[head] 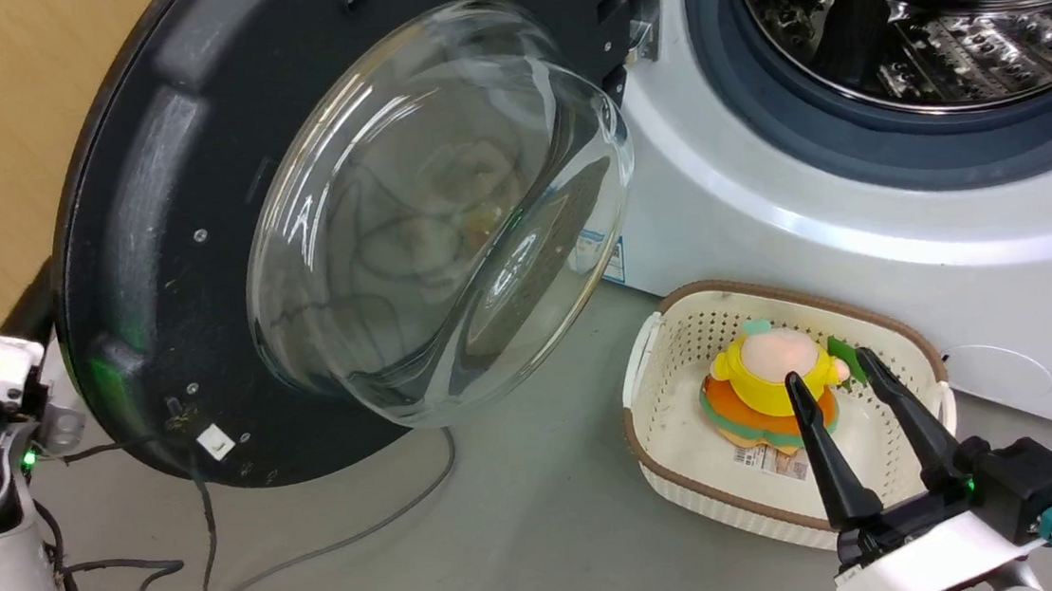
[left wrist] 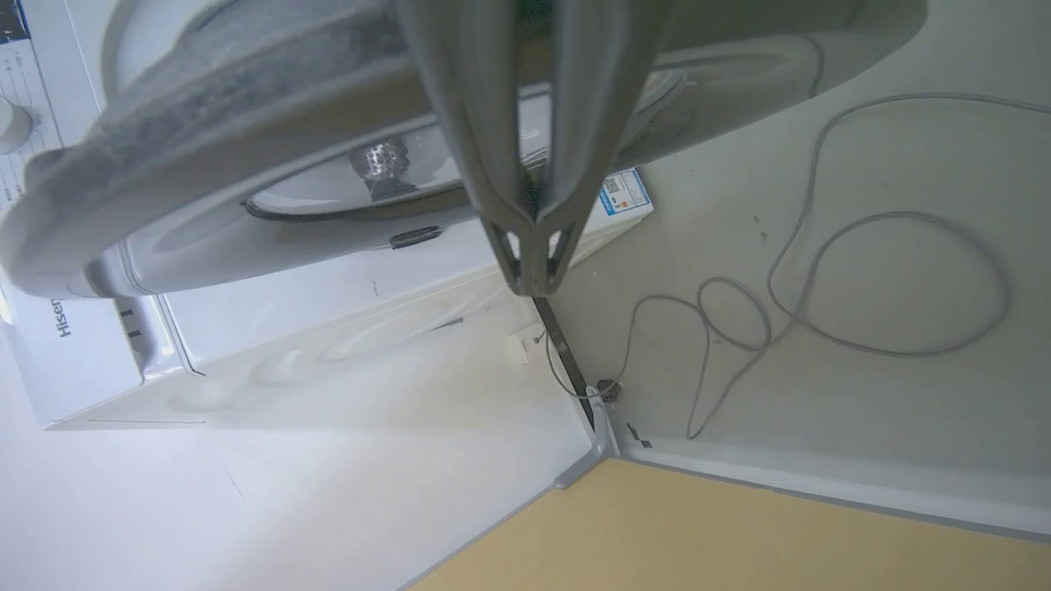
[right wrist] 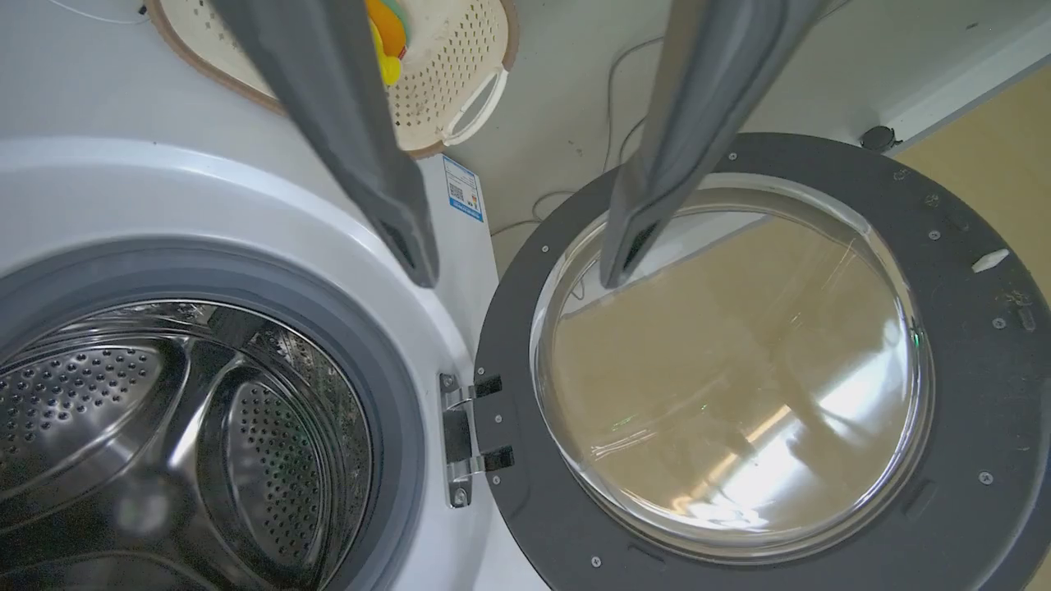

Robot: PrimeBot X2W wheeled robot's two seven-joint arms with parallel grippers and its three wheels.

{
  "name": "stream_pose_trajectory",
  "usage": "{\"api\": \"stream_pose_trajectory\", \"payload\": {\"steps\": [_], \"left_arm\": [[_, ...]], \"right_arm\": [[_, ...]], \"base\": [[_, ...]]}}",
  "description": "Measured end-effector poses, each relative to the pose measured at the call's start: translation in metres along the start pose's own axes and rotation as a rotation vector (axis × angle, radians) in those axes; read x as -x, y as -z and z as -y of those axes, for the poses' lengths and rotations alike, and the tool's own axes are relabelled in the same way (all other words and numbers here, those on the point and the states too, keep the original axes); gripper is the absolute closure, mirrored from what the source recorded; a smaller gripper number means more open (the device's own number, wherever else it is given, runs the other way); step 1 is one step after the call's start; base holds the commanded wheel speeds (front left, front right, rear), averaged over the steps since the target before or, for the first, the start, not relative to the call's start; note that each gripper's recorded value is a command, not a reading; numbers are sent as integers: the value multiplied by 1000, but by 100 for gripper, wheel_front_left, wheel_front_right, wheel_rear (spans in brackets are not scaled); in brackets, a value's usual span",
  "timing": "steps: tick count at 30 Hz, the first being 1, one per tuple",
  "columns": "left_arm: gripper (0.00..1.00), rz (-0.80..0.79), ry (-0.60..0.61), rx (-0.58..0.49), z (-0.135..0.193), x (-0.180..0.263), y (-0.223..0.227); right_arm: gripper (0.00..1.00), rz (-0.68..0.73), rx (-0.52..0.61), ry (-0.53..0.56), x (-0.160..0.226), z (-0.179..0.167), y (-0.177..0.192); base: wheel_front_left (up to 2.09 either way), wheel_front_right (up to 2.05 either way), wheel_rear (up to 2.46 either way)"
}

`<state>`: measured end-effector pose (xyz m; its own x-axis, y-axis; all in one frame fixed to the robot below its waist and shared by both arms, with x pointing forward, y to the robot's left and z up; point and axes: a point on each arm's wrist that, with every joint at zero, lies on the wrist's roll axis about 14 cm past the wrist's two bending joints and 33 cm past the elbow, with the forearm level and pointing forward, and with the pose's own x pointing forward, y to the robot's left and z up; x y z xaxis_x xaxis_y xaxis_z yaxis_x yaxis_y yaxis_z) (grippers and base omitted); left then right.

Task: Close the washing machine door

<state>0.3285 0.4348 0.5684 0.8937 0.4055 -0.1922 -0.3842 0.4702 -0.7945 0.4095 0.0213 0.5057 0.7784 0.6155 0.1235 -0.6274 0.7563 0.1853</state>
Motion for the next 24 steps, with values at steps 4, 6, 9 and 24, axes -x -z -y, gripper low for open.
{"api": "stream_pose_trajectory", "payload": {"steps": [4, 6, 9, 24], "left_arm": [[100, -83, 32, 24, 6, 5, 12], [100, -131, 38, 33, 5, 10, 21], [100, -184, 60, 59, 6, 19, 33], [100, -463, 272, 92, 49, 74, 122]], "right_arm": [[0, 10, 8, 5, 2, 0, -5], [0, 17, 12, 10, 3, 0, -8], [0, 34, 19, 28, 7, 2, -15], [0, 80, 58, 158, 48, 21, -40]], "base": [[0, 0, 0], [0, 0, 0], [0, 0, 0], [0, 0, 0]]}}
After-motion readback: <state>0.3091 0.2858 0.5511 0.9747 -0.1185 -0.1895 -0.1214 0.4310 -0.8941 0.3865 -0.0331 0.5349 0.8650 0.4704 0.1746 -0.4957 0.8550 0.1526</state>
